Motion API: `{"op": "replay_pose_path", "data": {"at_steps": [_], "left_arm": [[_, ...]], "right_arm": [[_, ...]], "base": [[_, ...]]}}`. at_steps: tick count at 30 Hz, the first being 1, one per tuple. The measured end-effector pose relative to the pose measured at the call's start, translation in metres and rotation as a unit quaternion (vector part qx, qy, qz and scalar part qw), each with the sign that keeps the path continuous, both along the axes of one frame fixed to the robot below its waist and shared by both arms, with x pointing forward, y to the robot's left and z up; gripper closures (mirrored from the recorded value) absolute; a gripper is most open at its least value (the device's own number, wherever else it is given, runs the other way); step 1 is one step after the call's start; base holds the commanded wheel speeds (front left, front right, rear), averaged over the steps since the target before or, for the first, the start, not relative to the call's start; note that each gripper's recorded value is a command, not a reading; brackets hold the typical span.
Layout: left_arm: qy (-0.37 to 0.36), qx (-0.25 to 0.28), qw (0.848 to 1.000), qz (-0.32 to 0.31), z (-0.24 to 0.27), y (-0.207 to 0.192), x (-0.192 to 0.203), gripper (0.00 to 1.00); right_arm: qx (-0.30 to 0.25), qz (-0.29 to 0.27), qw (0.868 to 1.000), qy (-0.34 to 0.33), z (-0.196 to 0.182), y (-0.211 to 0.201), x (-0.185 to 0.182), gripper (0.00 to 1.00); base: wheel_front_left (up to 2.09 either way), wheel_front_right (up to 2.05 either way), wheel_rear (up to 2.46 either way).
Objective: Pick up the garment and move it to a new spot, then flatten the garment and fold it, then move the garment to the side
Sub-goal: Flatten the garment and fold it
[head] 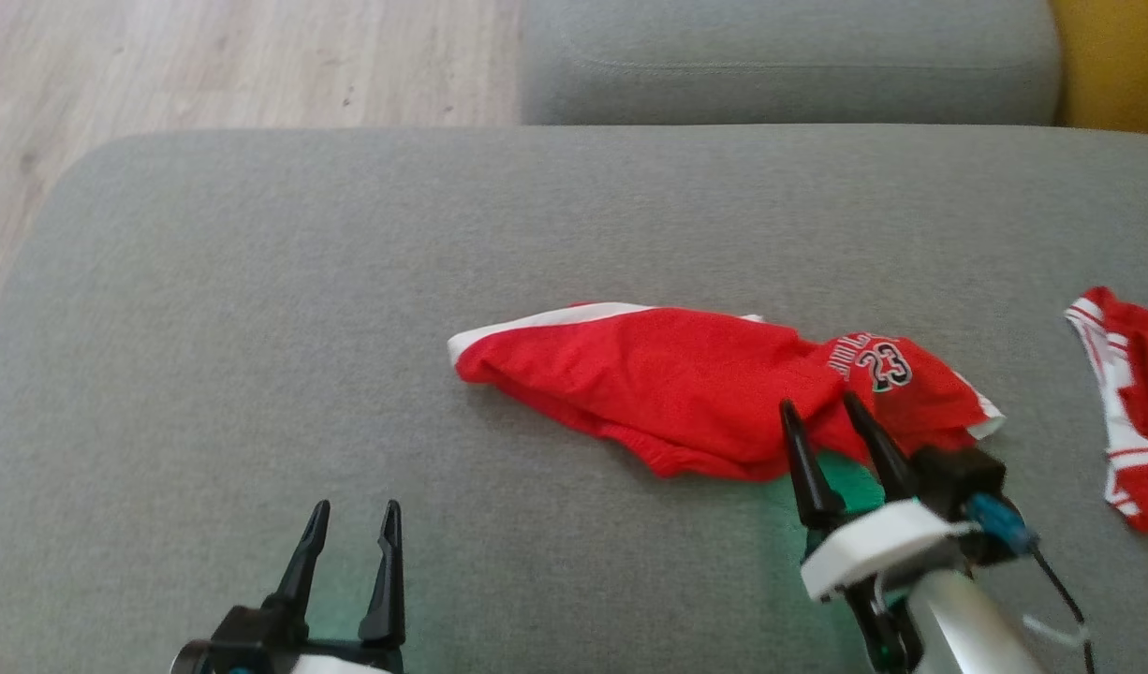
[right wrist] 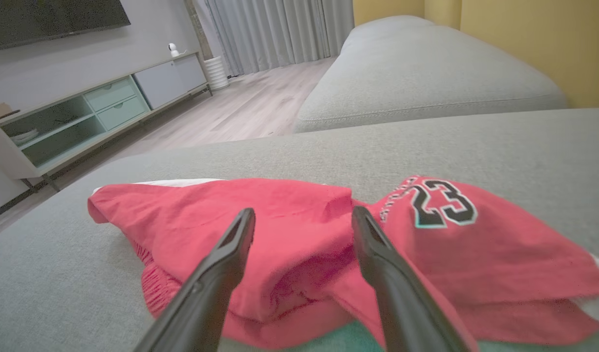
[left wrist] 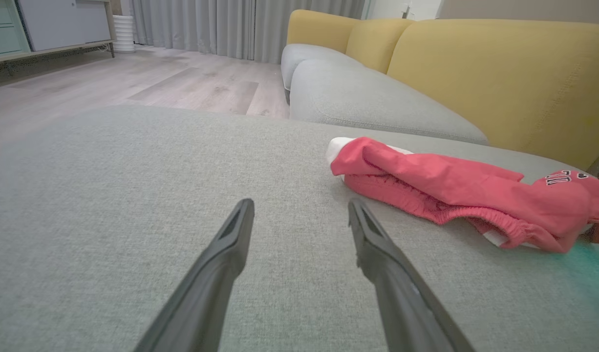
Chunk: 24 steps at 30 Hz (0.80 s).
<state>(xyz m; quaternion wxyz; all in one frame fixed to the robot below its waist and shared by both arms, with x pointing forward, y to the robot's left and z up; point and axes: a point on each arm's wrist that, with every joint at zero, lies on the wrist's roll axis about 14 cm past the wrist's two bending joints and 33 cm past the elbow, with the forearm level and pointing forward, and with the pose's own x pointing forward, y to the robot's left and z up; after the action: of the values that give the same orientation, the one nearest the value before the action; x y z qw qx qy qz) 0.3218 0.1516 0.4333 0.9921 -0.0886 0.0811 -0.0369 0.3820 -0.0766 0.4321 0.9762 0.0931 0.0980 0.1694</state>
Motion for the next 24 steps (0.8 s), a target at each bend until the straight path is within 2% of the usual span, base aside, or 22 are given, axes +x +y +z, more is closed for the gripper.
{"op": "replay_pose_path", "data": {"at_steps": [5, 10, 15, 18, 24], "left_arm": [[0.008, -0.002, 1.0, 0.011, -0.004, 0.005, -0.003, 0.0], [0.012, -0.005, 1.0, 0.018, -0.006, 0.008, -0.004, 0.0], [0.018, -0.006, 1.0, 0.023, -0.009, 0.01, -0.007, 0.0], [0.018, -0.01, 0.999, 0.024, -0.009, 0.009, -0.006, 0.0], [0.023, -0.014, 0.999, 0.041, -0.011, 0.017, -0.005, 0.0]], "right_arm": [[-0.008, 0.047, 0.999, 0.004, -0.003, 0.029, 0.01, 0.0], [-0.014, 0.131, 0.991, 0.018, -0.014, 0.075, -0.013, 0.0], [-0.038, 0.191, 0.979, 0.054, -0.04, 0.098, -0.039, 0.0], [-0.05, 0.199, 0.976, 0.076, -0.055, 0.098, -0.042, 0.0], [-0.079, 0.203, 0.973, 0.078, -0.061, 0.097, -0.018, 0.0]], "base": [[0.0, 0.0, 0.0], [0.0, 0.0, 0.0], [0.0, 0.0, 0.0], [0.0, 0.0, 0.0], [0.0, 0.0, 0.0]]}}
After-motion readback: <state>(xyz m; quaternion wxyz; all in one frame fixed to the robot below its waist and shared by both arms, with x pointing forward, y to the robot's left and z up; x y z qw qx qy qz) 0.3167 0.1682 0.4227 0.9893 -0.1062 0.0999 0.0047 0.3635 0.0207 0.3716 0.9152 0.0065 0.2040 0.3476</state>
